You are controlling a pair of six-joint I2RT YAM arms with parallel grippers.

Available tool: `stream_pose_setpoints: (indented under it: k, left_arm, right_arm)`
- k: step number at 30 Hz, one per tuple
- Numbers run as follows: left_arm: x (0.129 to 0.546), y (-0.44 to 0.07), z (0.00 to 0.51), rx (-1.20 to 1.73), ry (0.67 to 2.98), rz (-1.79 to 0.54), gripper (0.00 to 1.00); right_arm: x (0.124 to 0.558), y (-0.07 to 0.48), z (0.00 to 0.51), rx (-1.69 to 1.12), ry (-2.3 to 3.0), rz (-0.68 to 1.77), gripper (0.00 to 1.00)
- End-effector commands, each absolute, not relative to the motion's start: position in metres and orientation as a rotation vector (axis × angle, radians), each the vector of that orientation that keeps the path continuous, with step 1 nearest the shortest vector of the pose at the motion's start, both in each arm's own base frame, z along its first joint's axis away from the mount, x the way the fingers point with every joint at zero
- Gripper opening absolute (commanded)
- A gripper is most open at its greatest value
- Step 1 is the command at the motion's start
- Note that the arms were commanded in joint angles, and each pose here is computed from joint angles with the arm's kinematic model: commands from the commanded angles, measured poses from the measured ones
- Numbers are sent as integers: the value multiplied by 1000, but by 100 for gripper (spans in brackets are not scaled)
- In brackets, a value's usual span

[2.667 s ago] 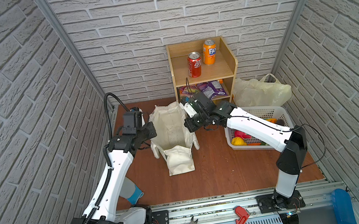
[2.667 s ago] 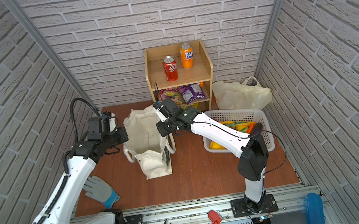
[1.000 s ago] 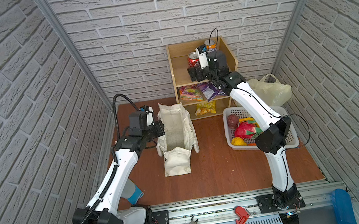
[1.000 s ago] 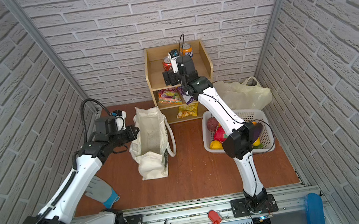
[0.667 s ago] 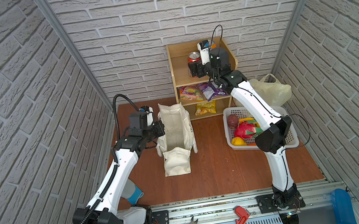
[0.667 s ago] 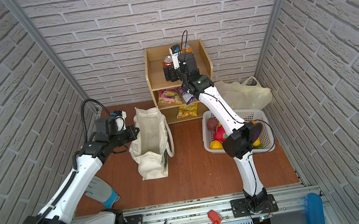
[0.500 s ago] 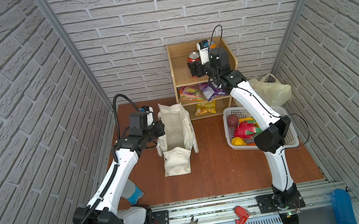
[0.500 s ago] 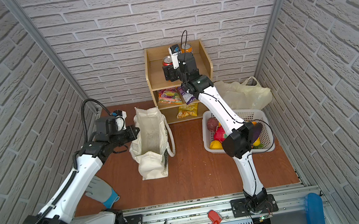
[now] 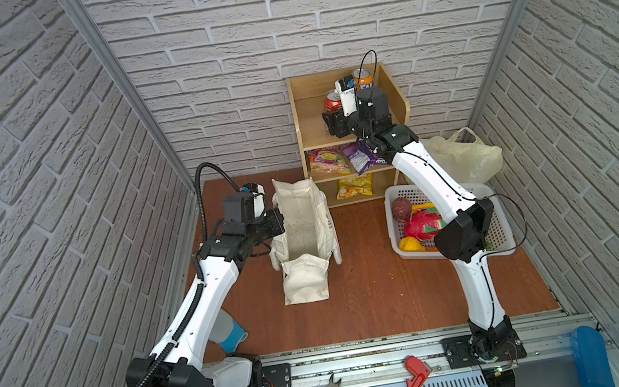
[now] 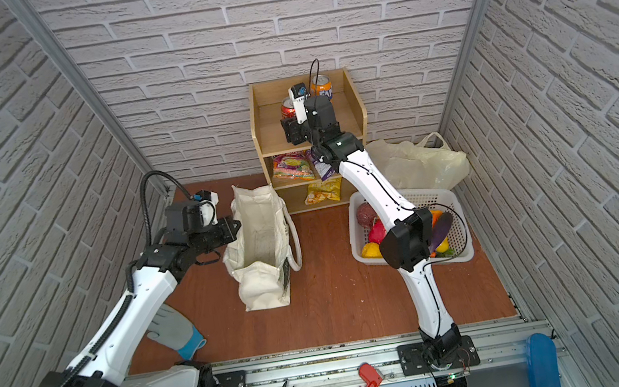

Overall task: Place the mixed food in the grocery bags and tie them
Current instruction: 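Reach the right gripper to the shelf and grasp the red cola can, then lift the red cola can off the shelf and carry it over the tote bag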

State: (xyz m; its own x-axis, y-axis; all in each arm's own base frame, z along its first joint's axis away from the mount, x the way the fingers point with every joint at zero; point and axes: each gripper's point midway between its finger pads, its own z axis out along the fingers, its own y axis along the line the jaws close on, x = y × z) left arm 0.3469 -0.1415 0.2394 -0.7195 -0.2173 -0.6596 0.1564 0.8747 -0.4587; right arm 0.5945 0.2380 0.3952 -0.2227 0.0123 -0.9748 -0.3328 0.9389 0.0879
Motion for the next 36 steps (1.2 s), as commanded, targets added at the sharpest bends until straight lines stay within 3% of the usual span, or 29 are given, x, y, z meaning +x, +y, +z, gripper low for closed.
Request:
stream_pose_setpoints:
  k: [1, 7, 18, 28, 36]
  left_arm:
    - [346, -143, 233, -42, 2291, -636, 0]
    - [345, -140, 231, -45, 2292, -625, 0]
    - [344, -137, 230, -20, 2297, -586, 0]
    - [340, -132, 241, 1, 2274, -560, 0]
    - [335, -129, 247, 26, 2274, -541, 0]
  right_arm:
    - [569, 239, 459, -247, 1643, 401, 25]
    - [538, 240, 495, -275, 1590, 465, 8]
    - [457, 258, 519, -377, 1565, 549, 6]
    - [384, 302, 465, -465, 1647, 719, 6]
    - [371, 358, 404, -536, 1751, 824, 6]
